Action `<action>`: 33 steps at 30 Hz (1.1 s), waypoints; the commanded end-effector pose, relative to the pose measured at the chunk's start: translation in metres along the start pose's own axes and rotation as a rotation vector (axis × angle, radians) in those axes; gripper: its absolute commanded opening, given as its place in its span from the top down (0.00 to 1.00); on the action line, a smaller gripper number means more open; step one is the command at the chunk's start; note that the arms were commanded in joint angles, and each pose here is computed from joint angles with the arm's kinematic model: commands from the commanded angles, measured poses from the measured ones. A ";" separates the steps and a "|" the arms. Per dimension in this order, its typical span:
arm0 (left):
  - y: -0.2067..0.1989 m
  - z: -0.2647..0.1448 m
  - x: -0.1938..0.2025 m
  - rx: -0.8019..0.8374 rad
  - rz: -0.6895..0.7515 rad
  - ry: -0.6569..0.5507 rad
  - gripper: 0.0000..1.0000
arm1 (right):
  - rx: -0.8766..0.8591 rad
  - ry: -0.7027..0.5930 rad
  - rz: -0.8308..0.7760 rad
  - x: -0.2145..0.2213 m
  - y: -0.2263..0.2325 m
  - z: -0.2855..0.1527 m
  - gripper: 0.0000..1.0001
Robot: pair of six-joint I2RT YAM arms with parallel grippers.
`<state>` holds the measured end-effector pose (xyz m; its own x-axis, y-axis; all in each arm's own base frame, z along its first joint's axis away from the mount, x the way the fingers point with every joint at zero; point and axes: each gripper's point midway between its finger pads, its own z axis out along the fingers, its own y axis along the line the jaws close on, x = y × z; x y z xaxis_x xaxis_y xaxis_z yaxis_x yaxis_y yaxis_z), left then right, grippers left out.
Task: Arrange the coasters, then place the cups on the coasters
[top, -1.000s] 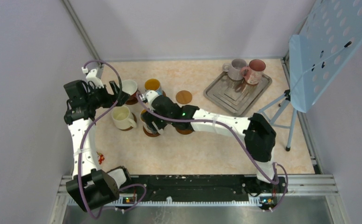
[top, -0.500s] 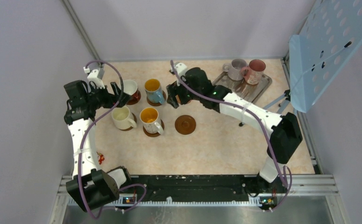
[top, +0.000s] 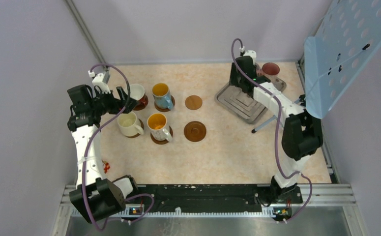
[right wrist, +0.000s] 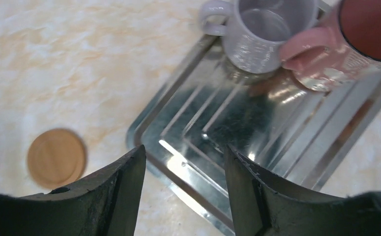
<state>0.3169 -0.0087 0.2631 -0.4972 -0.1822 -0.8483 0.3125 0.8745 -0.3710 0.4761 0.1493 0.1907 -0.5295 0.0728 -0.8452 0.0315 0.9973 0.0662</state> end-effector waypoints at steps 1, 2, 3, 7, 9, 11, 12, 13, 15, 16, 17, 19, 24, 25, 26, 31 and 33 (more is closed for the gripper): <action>-0.003 -0.003 -0.006 0.009 0.018 -0.025 0.01 | 0.237 -0.055 0.154 -0.020 -0.039 0.027 0.45; -0.002 -0.003 -0.006 0.006 0.016 -0.026 0.01 | 0.276 -0.055 0.171 -0.020 -0.047 0.033 0.45; -0.002 -0.003 -0.006 0.002 0.016 -0.027 0.01 | 0.304 -0.056 0.183 -0.020 -0.052 0.037 0.45; 0.001 -0.002 -0.006 -0.010 0.011 -0.028 0.01 | 0.365 -0.034 0.233 -0.018 -0.070 0.058 0.45; 0.001 -0.002 -0.006 -0.013 0.012 -0.029 0.01 | 0.389 -0.036 0.256 -0.021 -0.079 0.065 0.45; 0.002 -0.001 -0.005 -0.012 0.009 -0.025 0.01 | 0.403 -0.040 0.273 -0.023 -0.087 0.071 0.44; 0.002 -0.001 -0.005 -0.009 0.009 -0.025 0.01 | 0.407 -0.045 0.283 -0.025 -0.091 0.074 0.44; 0.002 -0.001 -0.005 -0.009 0.008 -0.025 0.01 | 0.414 -0.050 0.292 -0.026 -0.094 0.076 0.44; 0.003 0.000 -0.005 -0.009 0.007 -0.024 0.01 | 0.415 -0.056 0.306 -0.028 -0.099 0.081 0.43; 0.003 0.000 -0.004 -0.009 0.005 -0.024 0.01 | 0.420 -0.057 0.312 -0.029 -0.102 0.084 0.42; 0.003 0.001 -0.004 -0.009 0.005 -0.024 0.01 | 0.423 -0.057 0.315 -0.029 -0.104 0.086 0.41; 0.004 0.001 -0.004 -0.010 0.005 -0.024 0.01 | 0.430 -0.053 0.320 -0.028 -0.107 0.091 0.40; 0.005 0.002 -0.005 -0.014 0.004 -0.023 0.01 | 0.452 -0.054 0.328 -0.029 -0.115 0.102 0.39; 0.005 0.002 -0.005 -0.015 0.004 -0.023 0.01 | 0.455 -0.059 0.328 -0.031 -0.117 0.104 0.39; 0.006 0.002 -0.004 -0.016 0.003 -0.022 0.01 | 0.459 -0.058 0.326 -0.031 -0.118 0.106 0.39; 0.008 0.003 -0.004 -0.022 0.000 -0.020 0.01 | 0.490 -0.050 0.328 -0.028 -0.127 0.110 0.39; 0.008 0.003 -0.004 -0.022 0.000 -0.020 0.01 | 0.497 -0.044 0.329 -0.025 -0.131 0.108 0.43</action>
<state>0.3186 -0.0068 0.2603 -0.5037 -0.1944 -0.8417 0.2948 0.8772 -0.3790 0.5703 0.0343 0.1273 -0.4498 0.3501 -0.8216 0.5450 0.8365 0.0581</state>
